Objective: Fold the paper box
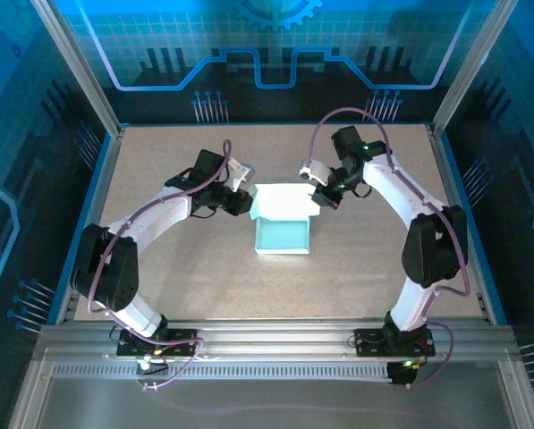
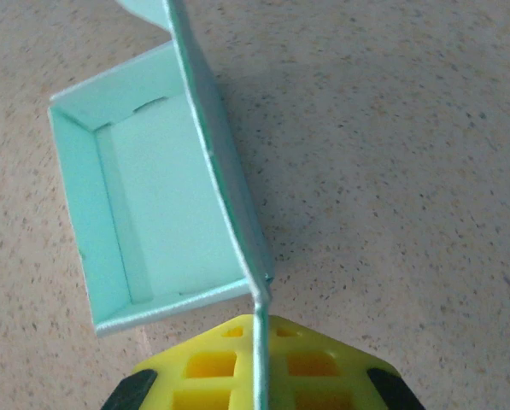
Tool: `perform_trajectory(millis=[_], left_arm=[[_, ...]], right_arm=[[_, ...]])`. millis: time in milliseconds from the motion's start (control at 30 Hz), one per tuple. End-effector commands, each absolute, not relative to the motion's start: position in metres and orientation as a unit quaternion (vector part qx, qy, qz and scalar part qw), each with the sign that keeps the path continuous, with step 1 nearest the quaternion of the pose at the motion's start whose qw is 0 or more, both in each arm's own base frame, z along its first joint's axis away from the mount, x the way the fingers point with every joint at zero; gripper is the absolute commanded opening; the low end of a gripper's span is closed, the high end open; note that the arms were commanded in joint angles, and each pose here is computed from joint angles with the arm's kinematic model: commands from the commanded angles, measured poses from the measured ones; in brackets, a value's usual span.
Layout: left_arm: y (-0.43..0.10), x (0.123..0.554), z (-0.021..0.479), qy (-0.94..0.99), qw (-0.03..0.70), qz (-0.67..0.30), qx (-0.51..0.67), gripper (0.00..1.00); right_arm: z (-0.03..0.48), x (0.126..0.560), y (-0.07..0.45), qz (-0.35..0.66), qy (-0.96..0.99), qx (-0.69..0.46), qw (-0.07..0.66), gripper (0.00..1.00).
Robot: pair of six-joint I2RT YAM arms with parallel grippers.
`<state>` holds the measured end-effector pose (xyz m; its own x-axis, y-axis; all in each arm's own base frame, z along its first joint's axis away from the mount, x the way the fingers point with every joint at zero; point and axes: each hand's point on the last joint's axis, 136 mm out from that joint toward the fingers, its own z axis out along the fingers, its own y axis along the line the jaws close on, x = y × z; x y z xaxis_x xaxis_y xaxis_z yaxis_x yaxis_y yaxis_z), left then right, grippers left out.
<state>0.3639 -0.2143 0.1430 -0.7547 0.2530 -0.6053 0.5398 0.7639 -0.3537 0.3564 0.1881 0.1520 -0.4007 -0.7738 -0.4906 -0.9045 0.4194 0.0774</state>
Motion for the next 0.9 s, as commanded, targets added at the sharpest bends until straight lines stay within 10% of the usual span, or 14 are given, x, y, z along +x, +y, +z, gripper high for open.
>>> perform_trajectory(millis=[0,867], left_arm=[[-0.236,0.37,0.171,0.882,0.325,-0.279,0.196,0.05],[-0.261,0.404,0.174,0.866,0.406,-0.267,0.119,0.0]], right_arm=[[0.163,0.368,0.199,0.143,0.854,-0.444,0.231,0.0],[0.18,0.398,0.212,0.061,0.908,-0.084,0.406,0.0]])
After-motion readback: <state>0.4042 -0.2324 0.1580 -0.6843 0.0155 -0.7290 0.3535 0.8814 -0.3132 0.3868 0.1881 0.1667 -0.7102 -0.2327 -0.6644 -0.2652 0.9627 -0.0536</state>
